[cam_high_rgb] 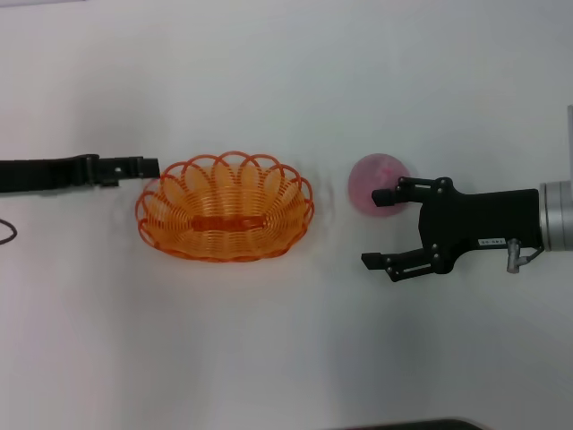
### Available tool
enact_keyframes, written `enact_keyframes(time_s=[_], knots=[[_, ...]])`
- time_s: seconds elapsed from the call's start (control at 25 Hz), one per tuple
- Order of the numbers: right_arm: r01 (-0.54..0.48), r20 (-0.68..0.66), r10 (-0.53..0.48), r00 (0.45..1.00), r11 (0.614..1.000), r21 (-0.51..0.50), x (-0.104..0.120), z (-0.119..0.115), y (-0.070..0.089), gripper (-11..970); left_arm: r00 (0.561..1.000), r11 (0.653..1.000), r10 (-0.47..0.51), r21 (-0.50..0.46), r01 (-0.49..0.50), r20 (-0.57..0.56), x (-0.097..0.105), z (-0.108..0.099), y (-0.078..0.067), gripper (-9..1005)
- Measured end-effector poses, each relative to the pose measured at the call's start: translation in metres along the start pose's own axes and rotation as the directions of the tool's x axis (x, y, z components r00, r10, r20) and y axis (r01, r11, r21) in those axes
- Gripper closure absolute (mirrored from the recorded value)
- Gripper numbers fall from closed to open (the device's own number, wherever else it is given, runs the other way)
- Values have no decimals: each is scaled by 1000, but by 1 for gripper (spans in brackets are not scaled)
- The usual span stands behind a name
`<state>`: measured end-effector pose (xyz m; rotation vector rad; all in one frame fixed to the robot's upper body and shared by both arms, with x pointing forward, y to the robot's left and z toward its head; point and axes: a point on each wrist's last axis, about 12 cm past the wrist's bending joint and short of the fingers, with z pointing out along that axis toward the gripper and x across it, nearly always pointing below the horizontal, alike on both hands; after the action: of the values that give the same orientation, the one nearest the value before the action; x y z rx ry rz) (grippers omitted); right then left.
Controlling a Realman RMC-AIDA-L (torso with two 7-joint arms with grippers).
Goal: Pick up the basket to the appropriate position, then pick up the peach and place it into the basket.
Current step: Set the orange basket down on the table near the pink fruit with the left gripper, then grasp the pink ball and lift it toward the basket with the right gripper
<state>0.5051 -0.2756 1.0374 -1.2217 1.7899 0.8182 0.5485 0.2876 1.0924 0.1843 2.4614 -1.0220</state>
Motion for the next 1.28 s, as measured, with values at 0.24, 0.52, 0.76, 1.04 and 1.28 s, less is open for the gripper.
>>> enact_keyframes(time_s=[0.24, 0.52, 0.76, 1.04, 1.28], knots=[[-1, 0, 1, 1000, 1000, 1, 0, 0, 0, 6, 934, 941, 313, 79, -330, 174, 12, -8, 1, 89], [1, 5, -1, 1000, 1000, 1, -1, 0, -1, 6, 853, 866, 467, 74, -494, 234, 18, -8, -1, 88], [1, 2, -1, 1000, 1000, 4, -1, 0, -1, 7, 818, 827, 530, 78, -557, 224, 24, -9, 0, 89], [0, 1, 0, 1000, 1000, 4, 0, 0, 0, 7, 755, 763, 613, 74, -643, 233, 57, -21, 8, 90], [2, 1, -2, 1000, 1000, 1, -1, 0, -1, 7, 761, 773, 596, 73, -630, 258, 89, -34, 17, 91]])
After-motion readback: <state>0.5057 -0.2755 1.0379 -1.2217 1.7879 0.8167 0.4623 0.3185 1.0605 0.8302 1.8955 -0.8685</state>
